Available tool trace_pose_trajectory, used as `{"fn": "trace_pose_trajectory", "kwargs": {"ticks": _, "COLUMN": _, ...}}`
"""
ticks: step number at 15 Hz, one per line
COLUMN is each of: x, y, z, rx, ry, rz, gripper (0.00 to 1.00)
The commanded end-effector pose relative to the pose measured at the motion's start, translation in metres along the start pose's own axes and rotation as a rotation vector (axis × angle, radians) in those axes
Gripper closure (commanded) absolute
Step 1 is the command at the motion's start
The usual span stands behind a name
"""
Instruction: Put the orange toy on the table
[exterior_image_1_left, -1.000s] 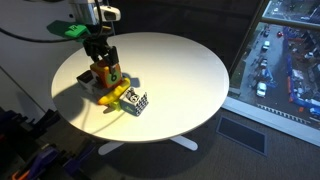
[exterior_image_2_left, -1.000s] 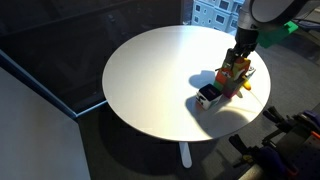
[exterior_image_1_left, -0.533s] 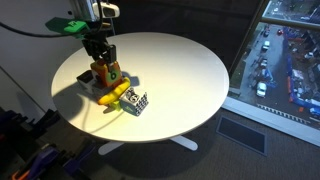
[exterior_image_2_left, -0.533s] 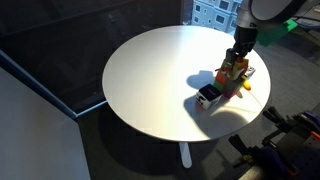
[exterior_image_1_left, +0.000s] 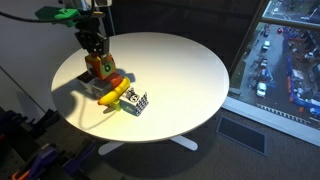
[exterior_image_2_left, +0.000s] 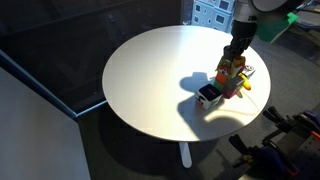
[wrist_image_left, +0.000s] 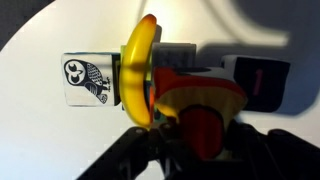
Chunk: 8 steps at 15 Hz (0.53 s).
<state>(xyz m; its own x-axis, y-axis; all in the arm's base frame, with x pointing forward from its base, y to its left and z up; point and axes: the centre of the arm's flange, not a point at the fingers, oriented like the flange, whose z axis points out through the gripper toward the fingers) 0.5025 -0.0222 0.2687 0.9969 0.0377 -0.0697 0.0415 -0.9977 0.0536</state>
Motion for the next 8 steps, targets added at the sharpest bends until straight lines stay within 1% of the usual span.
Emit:
{"fn": "trace_pose_trajectory", "kwargs": {"ticks": 1, "x": 0.011, "y": -0.013, "z": -0.006, "rx": -0.011, "ry": 0.001, "rz": -0.009, "gripper": 0.81}}
{"fn": "trace_pose_trajectory", "kwargs": {"ticks": 8, "x": 0.034, "y": -0.037, "z": 0.007, "rx": -0.016, "ry": -0.001, "rz": -0.034, "gripper": 0.81}}
